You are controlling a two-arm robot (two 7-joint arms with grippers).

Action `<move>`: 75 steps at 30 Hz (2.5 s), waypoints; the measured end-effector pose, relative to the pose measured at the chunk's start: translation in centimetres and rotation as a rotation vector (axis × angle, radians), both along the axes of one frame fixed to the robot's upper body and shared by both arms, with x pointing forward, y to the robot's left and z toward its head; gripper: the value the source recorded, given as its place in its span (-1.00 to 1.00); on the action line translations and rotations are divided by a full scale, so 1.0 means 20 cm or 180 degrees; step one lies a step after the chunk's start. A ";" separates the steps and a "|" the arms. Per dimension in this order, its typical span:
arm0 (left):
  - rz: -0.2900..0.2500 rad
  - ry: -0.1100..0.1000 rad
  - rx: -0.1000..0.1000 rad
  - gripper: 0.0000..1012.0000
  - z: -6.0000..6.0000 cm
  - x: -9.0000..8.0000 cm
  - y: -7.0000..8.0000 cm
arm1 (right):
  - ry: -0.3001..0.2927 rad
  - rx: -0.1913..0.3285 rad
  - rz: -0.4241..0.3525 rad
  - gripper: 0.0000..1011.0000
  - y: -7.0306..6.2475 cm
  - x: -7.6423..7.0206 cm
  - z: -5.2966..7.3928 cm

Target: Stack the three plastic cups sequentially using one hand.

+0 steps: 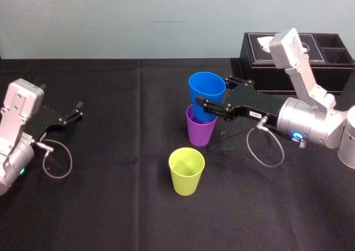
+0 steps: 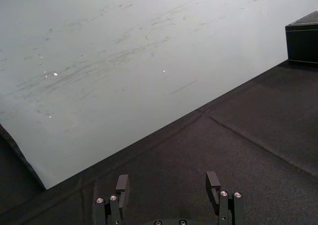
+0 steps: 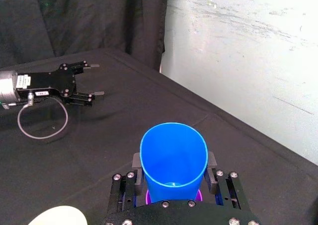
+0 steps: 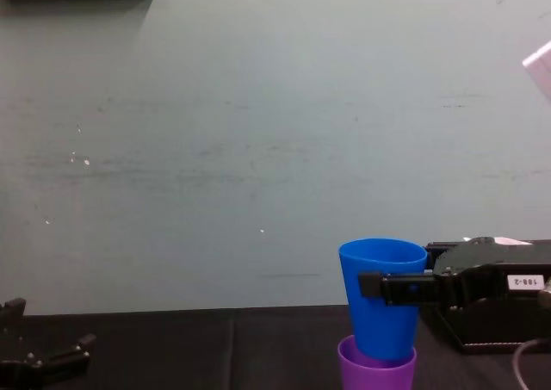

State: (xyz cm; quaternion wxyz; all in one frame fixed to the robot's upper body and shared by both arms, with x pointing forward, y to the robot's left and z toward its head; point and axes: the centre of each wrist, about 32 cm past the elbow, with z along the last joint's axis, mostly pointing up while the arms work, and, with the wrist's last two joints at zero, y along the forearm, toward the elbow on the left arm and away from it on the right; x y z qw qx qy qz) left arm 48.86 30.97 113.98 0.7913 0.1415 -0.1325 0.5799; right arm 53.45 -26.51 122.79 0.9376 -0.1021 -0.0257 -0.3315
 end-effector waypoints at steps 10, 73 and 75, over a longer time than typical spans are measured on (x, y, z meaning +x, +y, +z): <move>0.0000 0.0000 0.0000 1.00 0.00 0.00 0.00 | 0.0035 -0.0024 0.0005 0.42 0.00 0.02 -0.03; 0.0000 0.0000 0.0000 1.00 0.00 0.00 0.00 | 0.0111 -0.0013 0.0034 0.98 -0.01 0.02 -0.11; 0.0000 0.0000 0.0000 1.00 0.00 0.00 0.00 | 0.0110 -0.0013 0.0034 0.98 -0.01 0.02 -0.11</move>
